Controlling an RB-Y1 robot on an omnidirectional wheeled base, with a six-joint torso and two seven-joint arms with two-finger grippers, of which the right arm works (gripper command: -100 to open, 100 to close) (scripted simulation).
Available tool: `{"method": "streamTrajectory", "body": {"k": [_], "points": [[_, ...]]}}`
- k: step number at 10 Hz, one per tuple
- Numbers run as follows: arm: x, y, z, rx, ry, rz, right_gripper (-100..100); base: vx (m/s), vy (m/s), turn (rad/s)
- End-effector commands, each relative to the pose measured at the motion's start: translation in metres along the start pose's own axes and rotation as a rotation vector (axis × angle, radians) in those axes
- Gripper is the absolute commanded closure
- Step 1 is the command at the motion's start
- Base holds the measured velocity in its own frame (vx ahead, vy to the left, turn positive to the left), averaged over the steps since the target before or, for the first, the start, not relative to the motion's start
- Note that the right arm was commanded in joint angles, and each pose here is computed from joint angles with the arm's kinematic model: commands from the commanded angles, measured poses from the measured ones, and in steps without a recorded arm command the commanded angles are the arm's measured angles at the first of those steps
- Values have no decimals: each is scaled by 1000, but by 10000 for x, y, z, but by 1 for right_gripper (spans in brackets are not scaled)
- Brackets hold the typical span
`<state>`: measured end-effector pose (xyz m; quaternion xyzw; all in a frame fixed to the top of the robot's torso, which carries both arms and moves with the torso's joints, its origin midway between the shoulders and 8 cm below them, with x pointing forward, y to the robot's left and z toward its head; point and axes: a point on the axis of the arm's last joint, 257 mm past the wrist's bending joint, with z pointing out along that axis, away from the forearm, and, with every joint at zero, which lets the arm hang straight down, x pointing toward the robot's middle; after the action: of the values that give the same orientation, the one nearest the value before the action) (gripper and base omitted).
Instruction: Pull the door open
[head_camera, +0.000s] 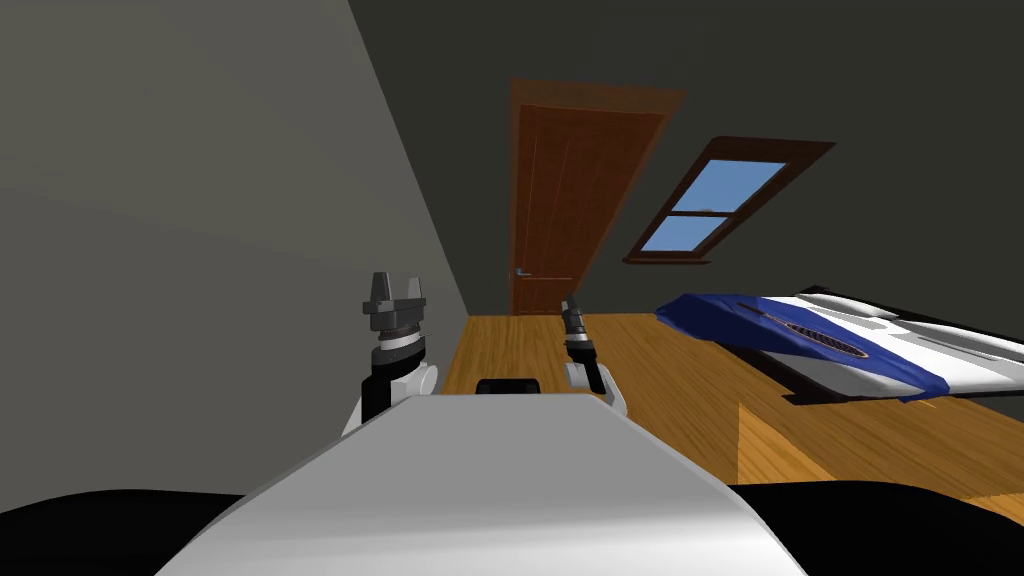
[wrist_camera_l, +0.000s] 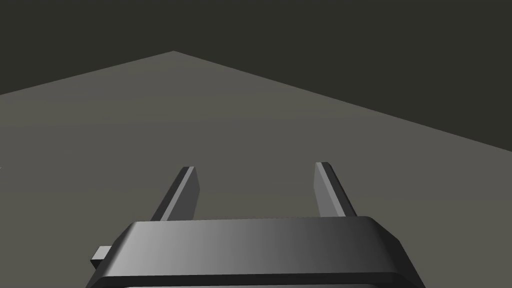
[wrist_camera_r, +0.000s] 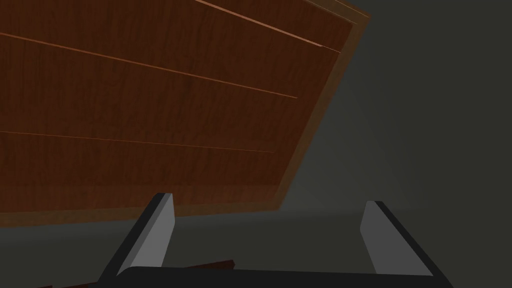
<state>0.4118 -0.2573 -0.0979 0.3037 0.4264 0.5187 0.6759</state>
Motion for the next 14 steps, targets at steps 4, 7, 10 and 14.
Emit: {"method": "streamTrajectory", "body": {"k": [4,7,10,14], "points": [[54,-277,-67,34,20,25,-100,98,39,-3],[81,-469,-114,59,32,41,-100,102,36,-2],[104,-663,-169,85,43,58,-100,105,43,-2],[127,-921,-253,122,57,81,-100,95,36,-3]]}}
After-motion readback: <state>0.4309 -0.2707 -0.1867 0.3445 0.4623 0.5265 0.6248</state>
